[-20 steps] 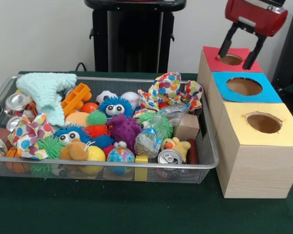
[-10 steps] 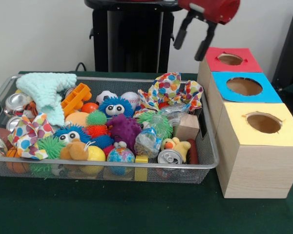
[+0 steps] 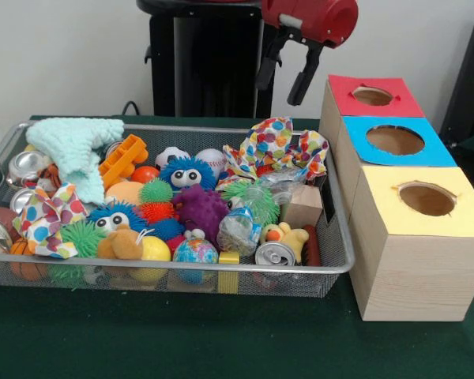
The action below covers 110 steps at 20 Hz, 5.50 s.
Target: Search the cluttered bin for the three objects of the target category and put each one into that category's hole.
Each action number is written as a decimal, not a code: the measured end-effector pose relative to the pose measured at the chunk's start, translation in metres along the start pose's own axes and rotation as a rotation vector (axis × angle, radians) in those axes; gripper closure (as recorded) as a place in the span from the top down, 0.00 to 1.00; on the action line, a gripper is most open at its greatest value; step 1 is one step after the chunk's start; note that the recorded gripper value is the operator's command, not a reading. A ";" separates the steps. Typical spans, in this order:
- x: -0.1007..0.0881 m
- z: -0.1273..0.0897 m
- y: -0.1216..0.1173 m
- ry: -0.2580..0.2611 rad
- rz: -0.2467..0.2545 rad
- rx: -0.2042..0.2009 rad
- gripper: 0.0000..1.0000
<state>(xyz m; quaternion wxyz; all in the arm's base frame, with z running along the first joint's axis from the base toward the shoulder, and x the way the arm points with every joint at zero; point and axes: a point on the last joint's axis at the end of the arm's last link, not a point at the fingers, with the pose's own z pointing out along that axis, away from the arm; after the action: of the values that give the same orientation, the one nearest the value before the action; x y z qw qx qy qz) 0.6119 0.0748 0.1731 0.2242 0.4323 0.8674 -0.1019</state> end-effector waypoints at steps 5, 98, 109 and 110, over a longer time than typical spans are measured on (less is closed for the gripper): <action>0.021 0.008 -0.009 0.028 -0.005 0.011 1.00; 0.120 0.131 0.003 0.231 -0.075 0.120 1.00; 0.118 0.133 -0.001 0.267 -0.068 0.150 1.00; 0.117 0.133 -0.002 0.275 -0.065 0.155 1.00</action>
<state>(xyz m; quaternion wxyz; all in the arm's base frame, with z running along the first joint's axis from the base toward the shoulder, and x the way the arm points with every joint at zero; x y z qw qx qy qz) 0.5888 0.1068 0.0001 0.0658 0.4298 0.8931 -0.1158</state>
